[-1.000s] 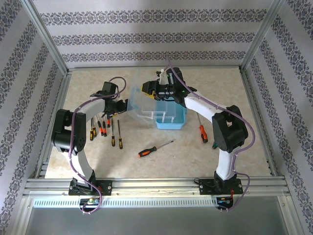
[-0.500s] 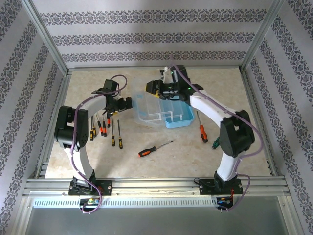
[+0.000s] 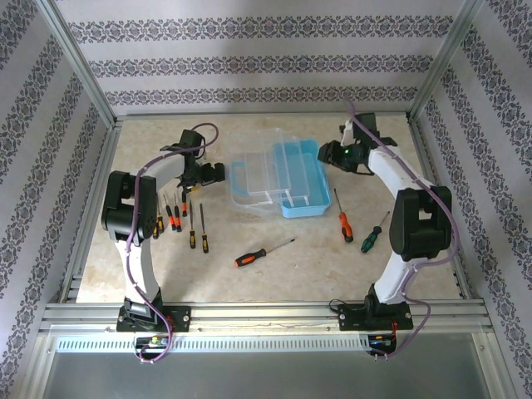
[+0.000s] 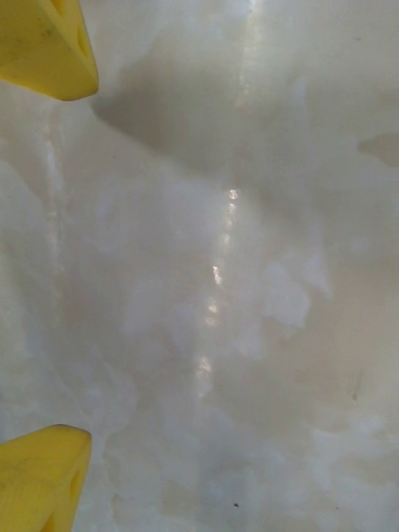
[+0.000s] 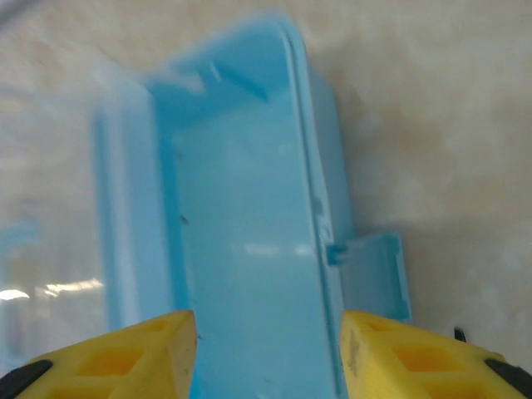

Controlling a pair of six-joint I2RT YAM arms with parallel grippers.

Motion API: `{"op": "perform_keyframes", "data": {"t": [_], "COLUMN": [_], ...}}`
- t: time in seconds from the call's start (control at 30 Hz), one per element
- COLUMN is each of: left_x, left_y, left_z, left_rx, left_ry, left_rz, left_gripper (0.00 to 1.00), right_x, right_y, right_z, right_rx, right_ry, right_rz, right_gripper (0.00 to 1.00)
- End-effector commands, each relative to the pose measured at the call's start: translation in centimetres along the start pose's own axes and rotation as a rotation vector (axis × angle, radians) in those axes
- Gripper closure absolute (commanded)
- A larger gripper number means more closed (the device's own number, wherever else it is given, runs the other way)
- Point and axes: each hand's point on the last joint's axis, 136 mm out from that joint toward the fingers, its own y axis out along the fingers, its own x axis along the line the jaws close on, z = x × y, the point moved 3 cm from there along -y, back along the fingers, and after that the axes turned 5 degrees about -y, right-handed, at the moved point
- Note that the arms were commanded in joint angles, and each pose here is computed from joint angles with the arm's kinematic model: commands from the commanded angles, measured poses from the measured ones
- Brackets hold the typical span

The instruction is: Pack the tool kit

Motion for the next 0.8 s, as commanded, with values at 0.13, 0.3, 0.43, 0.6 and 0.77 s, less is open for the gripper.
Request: {"op": "perform_keyframes", "data": {"t": [0.13, 0.3, 0.43, 0.6, 0.77], "left_x": [0.6, 1.0, 1.0, 1.1, 1.4], "left_y": [0.5, 1.0, 1.0, 0.8, 0.8], "left_z": [-0.9, -1.8, -3.2, -4.9, -5.4], "left_rx": [0.032, 0.036, 0.033, 0.016, -0.004], "left_ry": [0.019, 0.029, 0.032, 0.038, 0.029], "left_rz": [-0.042, -0.082, -0.11, -0.169, -0.2], "left_gripper": [0.0, 0.0, 0.0, 0.0, 0.0], "right_x": [-1.3, -0.4, 0.2, 0.7, 0.1], "right_y": [3.3, 3.9, 4.0, 4.1, 4.0], "right_z": [4.0, 5.3, 5.9, 6.5, 6.6], "right_rx": [0.102, 0.101, 0.071, 0.03, 0.003], "right_ry": [-0.058, -0.061, -0.019, 0.002, 0.023], "right_rz": [0.1, 0.102, 0.105, 0.127, 0.149], "right_gripper": [0.54, 0.59, 0.64, 0.68, 0.72]}}
